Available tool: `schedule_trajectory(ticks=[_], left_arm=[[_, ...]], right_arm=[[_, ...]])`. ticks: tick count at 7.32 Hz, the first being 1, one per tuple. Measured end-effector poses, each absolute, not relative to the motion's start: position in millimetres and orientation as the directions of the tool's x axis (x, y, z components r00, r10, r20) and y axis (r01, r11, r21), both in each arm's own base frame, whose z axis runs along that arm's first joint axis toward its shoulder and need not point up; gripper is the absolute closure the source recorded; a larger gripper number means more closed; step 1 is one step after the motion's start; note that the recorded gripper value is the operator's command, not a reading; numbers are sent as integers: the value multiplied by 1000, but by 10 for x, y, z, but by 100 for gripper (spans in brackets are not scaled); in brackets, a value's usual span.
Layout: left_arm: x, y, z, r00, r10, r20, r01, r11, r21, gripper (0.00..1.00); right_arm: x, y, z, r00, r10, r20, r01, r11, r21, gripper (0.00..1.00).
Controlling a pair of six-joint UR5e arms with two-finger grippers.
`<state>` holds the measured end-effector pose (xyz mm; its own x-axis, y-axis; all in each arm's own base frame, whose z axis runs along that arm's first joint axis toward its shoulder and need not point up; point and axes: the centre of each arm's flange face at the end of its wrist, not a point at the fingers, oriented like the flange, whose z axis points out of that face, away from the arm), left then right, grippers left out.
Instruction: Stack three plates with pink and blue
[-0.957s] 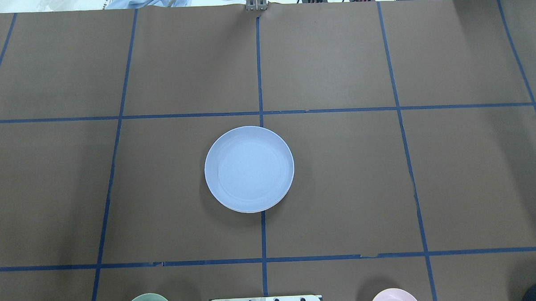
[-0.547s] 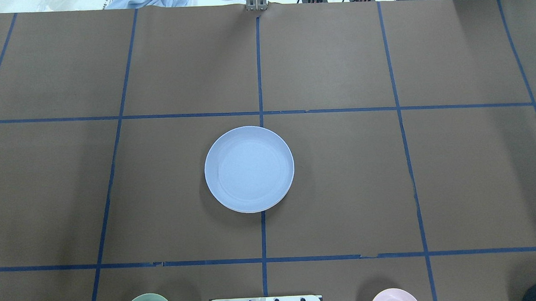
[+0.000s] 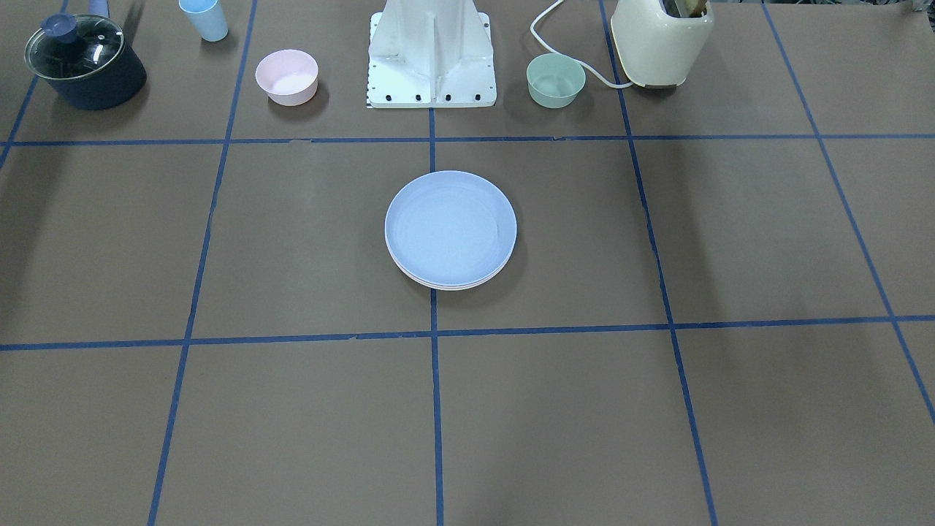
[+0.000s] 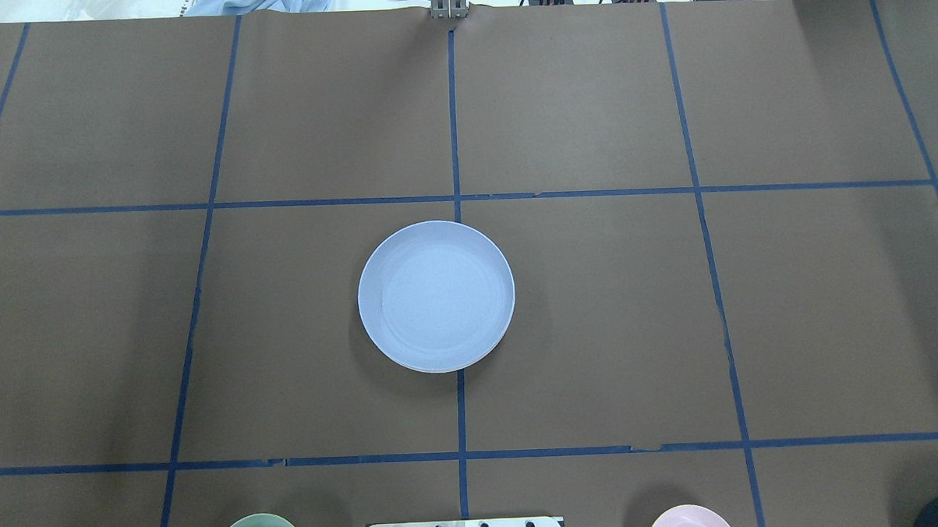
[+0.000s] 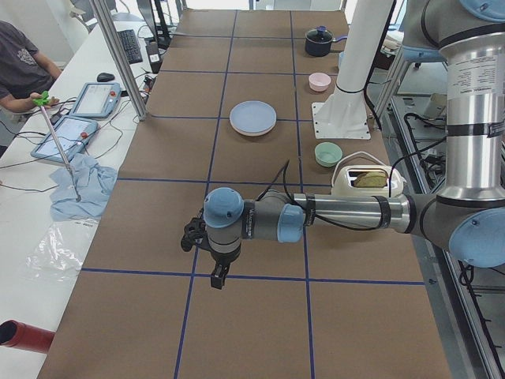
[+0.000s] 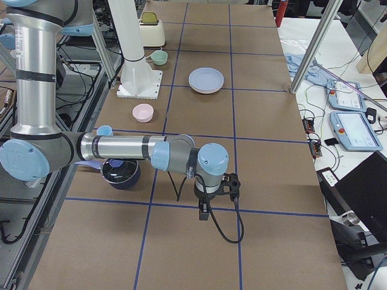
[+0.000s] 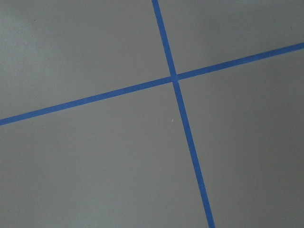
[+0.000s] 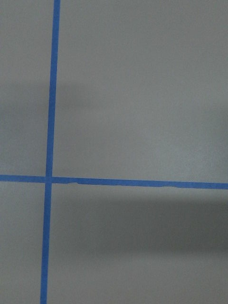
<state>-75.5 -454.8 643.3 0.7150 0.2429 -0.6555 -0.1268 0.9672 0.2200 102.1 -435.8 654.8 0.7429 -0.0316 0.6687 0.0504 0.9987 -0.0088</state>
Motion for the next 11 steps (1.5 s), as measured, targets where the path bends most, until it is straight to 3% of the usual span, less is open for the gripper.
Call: schedule_trajectory(ticks=[11], left_arm=[[-748, -4534, 6453, 722, 81, -688, -11, 994, 106, 0]], right_arm=[[1039, -4394, 6526, 746, 11, 666, 4, 1000, -21, 0]])
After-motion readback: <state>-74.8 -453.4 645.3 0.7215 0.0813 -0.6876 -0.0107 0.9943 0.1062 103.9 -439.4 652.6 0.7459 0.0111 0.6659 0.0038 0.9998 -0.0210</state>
